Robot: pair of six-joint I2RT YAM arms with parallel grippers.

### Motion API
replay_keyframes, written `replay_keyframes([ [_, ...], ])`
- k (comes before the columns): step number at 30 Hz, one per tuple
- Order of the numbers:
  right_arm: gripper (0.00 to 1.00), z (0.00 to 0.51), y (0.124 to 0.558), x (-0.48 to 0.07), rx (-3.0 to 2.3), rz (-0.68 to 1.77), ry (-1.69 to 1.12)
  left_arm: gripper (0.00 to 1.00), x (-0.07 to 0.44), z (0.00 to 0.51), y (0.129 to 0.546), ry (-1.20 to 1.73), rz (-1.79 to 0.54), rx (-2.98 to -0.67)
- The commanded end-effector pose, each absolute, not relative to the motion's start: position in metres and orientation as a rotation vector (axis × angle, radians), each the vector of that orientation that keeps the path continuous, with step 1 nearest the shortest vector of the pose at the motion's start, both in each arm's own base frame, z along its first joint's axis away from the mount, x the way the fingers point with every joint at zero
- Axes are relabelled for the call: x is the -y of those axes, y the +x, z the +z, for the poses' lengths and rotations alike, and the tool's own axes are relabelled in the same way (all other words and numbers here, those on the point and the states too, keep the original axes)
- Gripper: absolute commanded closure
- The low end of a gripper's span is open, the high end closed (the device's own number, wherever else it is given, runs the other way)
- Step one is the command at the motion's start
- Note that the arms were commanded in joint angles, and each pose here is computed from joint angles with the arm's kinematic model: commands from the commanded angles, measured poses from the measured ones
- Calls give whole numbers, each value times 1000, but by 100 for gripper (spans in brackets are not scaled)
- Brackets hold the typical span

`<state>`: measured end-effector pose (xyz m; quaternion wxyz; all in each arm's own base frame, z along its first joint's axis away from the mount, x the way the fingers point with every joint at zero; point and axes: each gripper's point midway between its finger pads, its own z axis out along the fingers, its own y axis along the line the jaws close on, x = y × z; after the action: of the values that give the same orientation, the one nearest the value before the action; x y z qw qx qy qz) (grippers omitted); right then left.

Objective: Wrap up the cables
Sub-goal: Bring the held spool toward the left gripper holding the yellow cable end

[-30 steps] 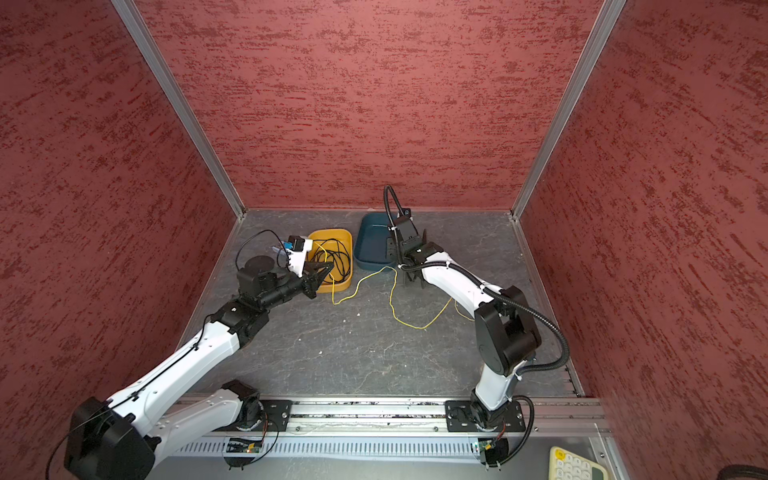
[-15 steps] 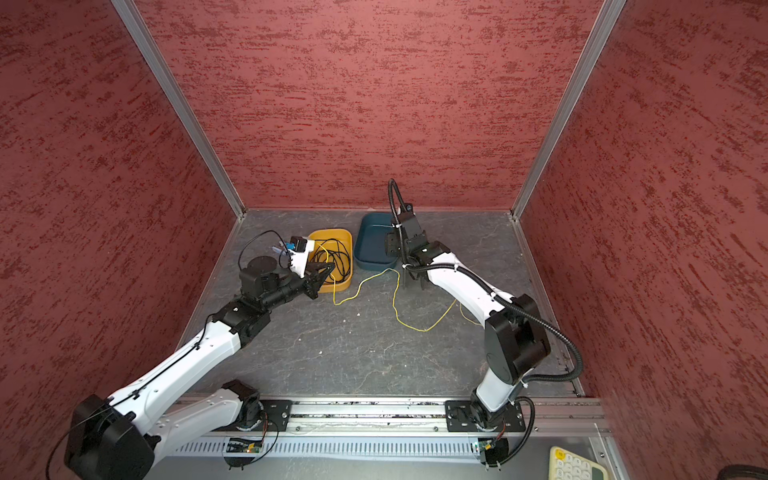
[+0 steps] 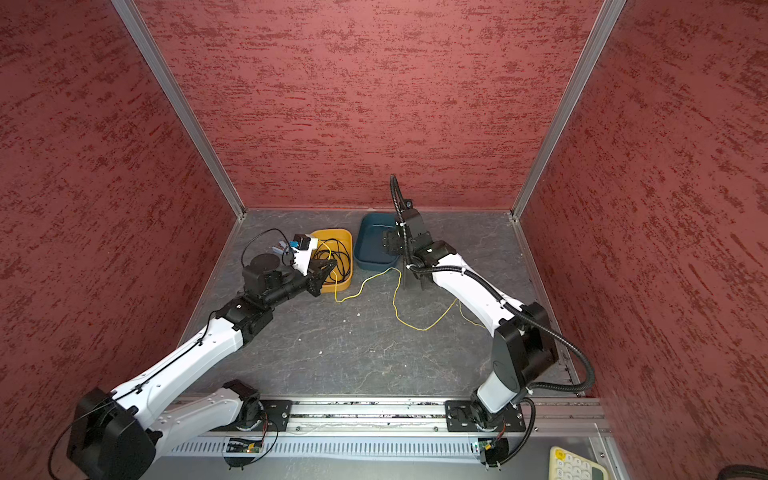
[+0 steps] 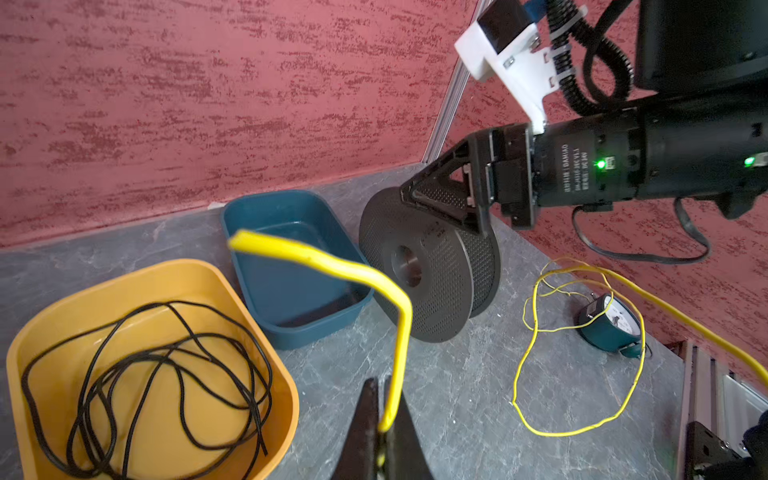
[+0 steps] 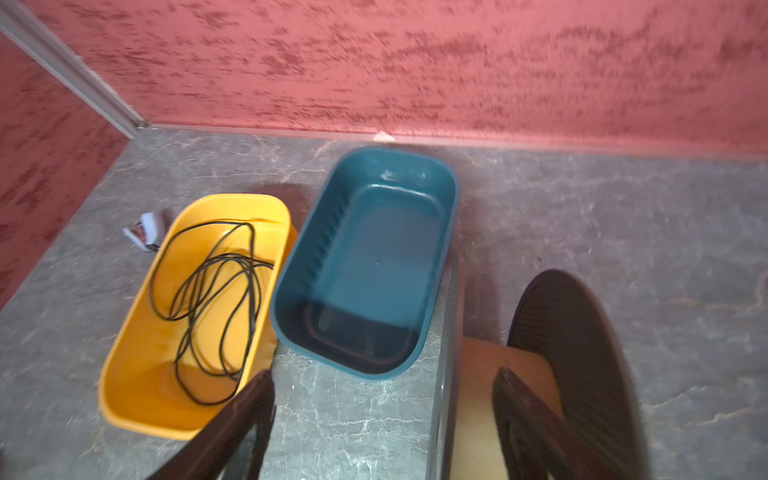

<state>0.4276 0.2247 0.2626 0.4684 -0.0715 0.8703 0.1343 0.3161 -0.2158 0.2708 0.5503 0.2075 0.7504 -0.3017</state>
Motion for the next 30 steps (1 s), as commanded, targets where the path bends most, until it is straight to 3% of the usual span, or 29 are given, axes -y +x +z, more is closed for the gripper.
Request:
replay_keyframes([
  [1,16,329,412,-230,-2012,398,-316,93,227,315,330,535,-659,-1618],
  [8,16,368,379,-239,-1971,497,-497,92,253,341,354,617,-508,-1440],
  [17,18,378,334,-251,-2013,672,-648,92,297,380,360,688,-538,-1211],
  [30,20,339,349,-260,-2105,776,-474,92,334,417,371,660,-545,-1047],
])
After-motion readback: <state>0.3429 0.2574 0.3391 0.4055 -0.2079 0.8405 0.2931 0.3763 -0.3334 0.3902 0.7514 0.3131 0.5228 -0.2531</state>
